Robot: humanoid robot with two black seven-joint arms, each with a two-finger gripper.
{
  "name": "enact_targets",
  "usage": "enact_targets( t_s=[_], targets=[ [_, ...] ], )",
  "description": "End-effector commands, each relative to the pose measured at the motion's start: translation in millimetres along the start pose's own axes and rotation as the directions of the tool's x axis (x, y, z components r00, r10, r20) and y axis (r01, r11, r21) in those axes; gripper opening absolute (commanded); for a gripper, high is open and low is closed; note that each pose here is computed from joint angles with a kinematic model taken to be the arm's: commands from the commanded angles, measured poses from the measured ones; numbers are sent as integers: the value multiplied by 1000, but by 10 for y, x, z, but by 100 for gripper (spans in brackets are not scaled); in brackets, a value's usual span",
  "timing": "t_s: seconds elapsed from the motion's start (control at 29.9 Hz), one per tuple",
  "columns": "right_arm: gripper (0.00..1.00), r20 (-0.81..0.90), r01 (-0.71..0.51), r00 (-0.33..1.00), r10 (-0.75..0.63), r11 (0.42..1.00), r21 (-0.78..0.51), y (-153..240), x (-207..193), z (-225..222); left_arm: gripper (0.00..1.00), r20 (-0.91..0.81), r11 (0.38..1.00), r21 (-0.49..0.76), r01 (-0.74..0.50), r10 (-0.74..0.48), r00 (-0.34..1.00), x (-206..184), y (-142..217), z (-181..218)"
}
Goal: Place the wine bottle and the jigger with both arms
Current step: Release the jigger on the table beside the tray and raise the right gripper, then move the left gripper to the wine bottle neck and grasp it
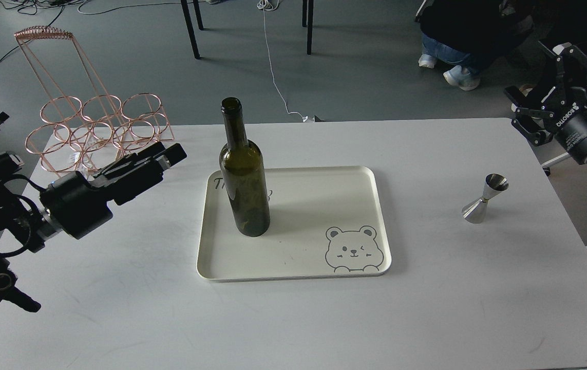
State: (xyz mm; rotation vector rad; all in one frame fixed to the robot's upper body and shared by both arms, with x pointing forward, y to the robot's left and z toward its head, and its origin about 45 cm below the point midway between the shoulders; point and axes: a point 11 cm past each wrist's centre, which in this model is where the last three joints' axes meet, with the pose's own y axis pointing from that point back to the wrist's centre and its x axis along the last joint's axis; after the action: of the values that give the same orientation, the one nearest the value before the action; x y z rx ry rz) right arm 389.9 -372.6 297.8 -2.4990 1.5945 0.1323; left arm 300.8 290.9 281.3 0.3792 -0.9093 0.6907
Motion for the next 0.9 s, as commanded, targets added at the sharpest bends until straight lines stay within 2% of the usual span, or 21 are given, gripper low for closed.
enact_targets(
  t_s=[0.0, 0.2, 0.33, 0.6, 0.87],
  targets=[
    [96, 85, 22, 996, -22, 1000, -6, -162, -149, 309, 98, 124, 1000, -4, 15, -14, 992, 104, -83, 39],
    [96, 104, -1, 995, 3, 1000, -22, -170, -125, 472, 98, 330, 1000, -10, 14, -10, 944, 267, -207, 113],
    [96, 105, -1, 994, 3, 1000, -26, -156, -124, 490, 98, 432, 999, 1, 49, -44, 901, 204, -287, 105],
    [96, 110, 0, 994, 3, 1000, -29, -150, -135, 514, 98, 440, 995, -22, 100, -80, 894, 3, -438, 130],
    [96, 108, 0, 994, 5, 999, -41, -116, -132, 556, 98, 445, 987, -75, 144, -97, 890, -57, -775, 202]
  ],
)
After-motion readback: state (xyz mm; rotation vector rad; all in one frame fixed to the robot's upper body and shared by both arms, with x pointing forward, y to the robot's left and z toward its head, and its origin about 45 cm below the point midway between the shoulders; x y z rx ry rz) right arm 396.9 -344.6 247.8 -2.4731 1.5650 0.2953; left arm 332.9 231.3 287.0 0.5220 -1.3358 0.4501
